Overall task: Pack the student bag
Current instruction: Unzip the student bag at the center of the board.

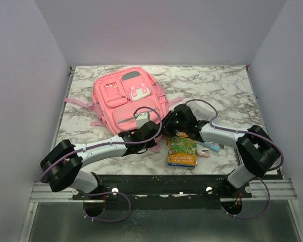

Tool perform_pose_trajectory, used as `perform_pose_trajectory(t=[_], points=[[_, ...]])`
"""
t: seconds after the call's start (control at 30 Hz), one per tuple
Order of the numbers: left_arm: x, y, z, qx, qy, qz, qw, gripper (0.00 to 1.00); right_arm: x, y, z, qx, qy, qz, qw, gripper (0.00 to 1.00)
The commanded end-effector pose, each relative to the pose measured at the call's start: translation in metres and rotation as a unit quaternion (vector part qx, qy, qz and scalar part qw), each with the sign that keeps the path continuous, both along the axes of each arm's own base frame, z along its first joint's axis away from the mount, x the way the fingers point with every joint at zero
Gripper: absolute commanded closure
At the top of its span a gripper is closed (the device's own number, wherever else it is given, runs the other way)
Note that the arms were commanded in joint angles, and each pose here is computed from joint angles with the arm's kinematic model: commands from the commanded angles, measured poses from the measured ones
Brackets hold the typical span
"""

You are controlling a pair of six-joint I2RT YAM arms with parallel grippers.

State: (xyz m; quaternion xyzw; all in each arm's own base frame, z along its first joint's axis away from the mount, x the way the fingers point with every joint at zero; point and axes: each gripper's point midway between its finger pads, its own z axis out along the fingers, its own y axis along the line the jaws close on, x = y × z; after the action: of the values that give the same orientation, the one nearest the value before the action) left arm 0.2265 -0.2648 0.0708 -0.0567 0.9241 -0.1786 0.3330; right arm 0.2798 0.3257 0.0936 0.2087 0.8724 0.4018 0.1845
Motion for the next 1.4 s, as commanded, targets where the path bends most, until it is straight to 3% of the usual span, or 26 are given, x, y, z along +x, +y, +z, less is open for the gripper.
perform_pose_trajectory(t=[0.0, 0.07, 0.23, 0.47, 0.57, 0.63, 0.7, 0.8, 1.07, 1.37], points=[[0.007, 0.019, -0.004, 0.067, -0.003, 0.030, 0.997, 0.89, 0.001, 0.003, -0.006, -0.002, -0.001, 0.010, 1.000, 0.54], [0.007, 0.023, -0.004, 0.075, -0.003, 0.033, 0.997, 1.00, 0.002, 0.001, -0.008, -0.008, -0.003, 0.004, 1.000, 0.47], [0.004, 0.033, 0.000, 0.079, -0.016, 0.033, 0.996, 1.00, 0.007, -0.008, -0.007, -0.033, -0.028, 0.000, 0.999, 0.38], [-0.008, 0.026, 0.012, 0.045, -0.033, -0.003, 0.998, 1.00, 0.012, 0.002, -0.013, -0.020, -0.016, 0.004, 1.000, 0.36], [-0.010, 0.012, 0.019, 0.011, -0.035, -0.023, 0.999, 1.00, 0.009, 0.009, -0.017, -0.007, -0.008, 0.020, 1.000, 0.45], [-0.010, 0.003, 0.025, -0.012, -0.039, -0.036, 0.998, 0.81, 0.002, 0.016, -0.017, 0.012, -0.005, 0.043, 0.999, 0.55], [-0.008, -0.004, 0.032, -0.023, -0.046, -0.043, 0.998, 0.62, -0.003, 0.017, -0.015, 0.025, 0.000, 0.049, 0.998, 0.56], [-0.003, -0.011, 0.037, -0.034, -0.056, -0.043, 0.997, 0.48, -0.007, 0.016, -0.006, 0.048, -0.003, 0.042, 0.998, 0.56], [0.003, 0.001, 0.027, -0.025, -0.059, 0.004, 0.998, 0.46, -0.024, 0.033, 0.019, 0.167, 0.036, 0.051, 0.984, 0.80], [0.003, 0.005, 0.023, -0.035, -0.052, 0.029, 0.998, 0.55, -0.035, 0.033, 0.022, 0.203, 0.065, 0.042, 0.976, 0.83]])
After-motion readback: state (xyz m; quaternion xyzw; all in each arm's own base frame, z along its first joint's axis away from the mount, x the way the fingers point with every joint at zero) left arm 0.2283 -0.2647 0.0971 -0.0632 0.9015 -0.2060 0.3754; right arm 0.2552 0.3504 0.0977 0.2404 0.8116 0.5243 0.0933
